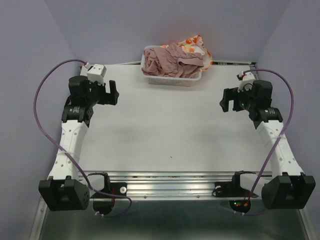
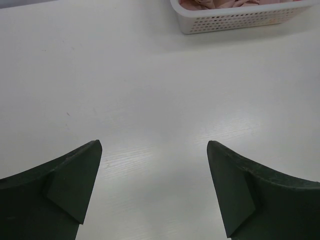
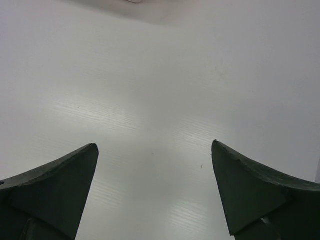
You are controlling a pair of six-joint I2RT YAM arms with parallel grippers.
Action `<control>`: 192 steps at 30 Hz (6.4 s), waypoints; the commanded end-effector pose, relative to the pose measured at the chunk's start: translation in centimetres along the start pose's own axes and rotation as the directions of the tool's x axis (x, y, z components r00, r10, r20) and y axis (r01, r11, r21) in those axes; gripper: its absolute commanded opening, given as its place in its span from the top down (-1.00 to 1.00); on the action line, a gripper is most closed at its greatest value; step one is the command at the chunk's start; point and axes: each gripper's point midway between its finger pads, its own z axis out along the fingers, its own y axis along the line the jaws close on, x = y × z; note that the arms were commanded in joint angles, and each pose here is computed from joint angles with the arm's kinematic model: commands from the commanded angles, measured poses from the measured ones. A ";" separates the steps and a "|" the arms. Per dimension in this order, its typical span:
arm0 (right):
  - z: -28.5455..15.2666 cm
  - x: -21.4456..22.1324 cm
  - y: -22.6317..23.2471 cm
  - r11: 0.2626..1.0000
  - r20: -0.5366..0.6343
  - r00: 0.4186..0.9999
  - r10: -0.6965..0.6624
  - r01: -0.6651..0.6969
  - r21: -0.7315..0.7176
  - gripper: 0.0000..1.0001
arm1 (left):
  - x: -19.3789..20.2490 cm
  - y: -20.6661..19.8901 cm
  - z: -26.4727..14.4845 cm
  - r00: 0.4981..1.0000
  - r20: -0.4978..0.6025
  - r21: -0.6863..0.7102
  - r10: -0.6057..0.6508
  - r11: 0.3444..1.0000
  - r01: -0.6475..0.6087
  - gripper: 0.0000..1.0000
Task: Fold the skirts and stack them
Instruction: Grab the skirt from the pile, then move the skirt to the center of the board
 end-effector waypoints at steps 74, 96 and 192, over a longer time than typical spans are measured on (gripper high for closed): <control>25.3 -21.9 6.1 0.806 0.349 0.737 -0.579 0.580 0.114 -0.86 | -5.2 -3.7 0.6 0.966 0.253 0.221 -0.055 0.975 -0.003 -0.97; 31.1 -17.6 0.9 0.795 0.288 0.744 -0.604 0.590 0.143 -0.18 | -4.1 -3.6 2.5 0.970 0.231 0.245 -0.076 0.969 0.018 -0.96; 4.6 -5.1 34.6 0.575 0.455 0.766 -0.454 0.642 -0.507 -1.00 | 6.3 -0.8 -1.2 0.963 -0.034 0.514 0.267 0.831 -0.212 -0.83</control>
